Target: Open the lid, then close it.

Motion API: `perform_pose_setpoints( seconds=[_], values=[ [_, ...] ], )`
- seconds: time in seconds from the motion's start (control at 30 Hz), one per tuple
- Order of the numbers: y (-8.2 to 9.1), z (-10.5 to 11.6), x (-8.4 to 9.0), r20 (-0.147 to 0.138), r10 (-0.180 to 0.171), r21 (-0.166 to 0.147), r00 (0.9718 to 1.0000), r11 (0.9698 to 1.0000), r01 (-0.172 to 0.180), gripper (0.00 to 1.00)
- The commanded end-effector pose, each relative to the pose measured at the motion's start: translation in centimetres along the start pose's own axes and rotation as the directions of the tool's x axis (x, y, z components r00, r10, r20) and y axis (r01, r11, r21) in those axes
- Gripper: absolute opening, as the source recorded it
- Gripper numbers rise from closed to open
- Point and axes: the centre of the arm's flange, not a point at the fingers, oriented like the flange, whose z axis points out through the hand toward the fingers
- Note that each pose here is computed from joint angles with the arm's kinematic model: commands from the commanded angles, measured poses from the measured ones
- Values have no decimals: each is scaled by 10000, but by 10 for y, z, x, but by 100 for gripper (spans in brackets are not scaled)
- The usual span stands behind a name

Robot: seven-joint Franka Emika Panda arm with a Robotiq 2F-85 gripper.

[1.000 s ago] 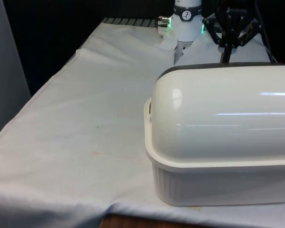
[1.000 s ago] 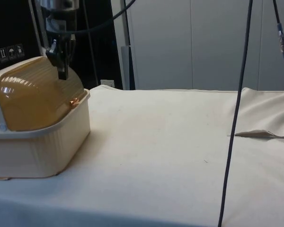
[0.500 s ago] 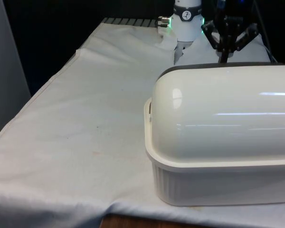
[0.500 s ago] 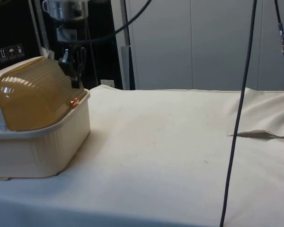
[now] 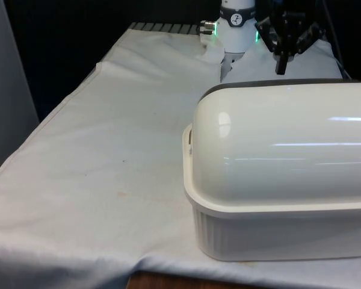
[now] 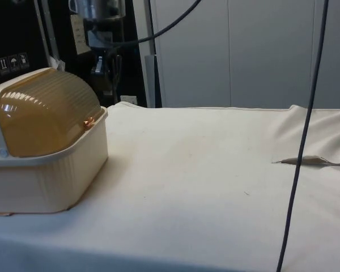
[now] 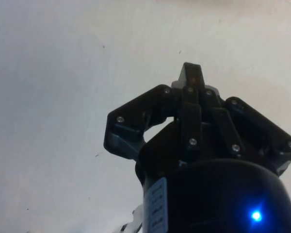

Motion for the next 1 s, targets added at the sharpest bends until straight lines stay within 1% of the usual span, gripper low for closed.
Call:
perform_pose_setpoints(
  seconds=[0.0,0.07,0.2,0.23,0.27,0.3,0.37,0.5,0.53,0.57,0.6,0.77,0.8,0.83,0.87,0.9,0.93,0.97],
  values=[
    [-1,-2,-6,-70,26,29,10000,10000,-26,0],
    [-2,-4,-14,-41,-15,48,10000,10000,15,0],
    [-2,-6,-25,-43,-55,66,10000,10000,56,0],
    [-2,-6,-28,-23,-58,70,10000,10000,58,0],
    [-1,-6,-26,67,-65,50,10000,10000,65,0],
    [-3,-7,-30,-34,-77,78,10000,9999,78,0],
    [-2,-8,-36,-22,-86,103,10000,9999,86,0],
    [-1,-8,-38,-63,-54,150,10000,9999,55,0],
    [0,-8,-38,-70,-39,163,10000,9999,40,3],
    [-1,-8,-38,0,-72,85,10000,9999,72,7],
    [0,-8,-38,-69,-42,170,10000,9998,43,7],
    [0,-8,-38,-68,-37,184,10000,9998,38,30],
    [0,-8,-38,-68,-37,184,10000,9998,38,37],
    [0,-8,-38,-66,-19,190,10000,9998,21,47],
    [0,-8,-38,-66,-19,190,10000,9998,21,51],
    [1,-8,-38,4,-35,87,10000,10000,35,56],
    [0,-8,-38,-66,-19,190,10000,9998,21,56],
    [0,-8,-38,-66,-19,190,10000,9998,21,61]
  ],
)
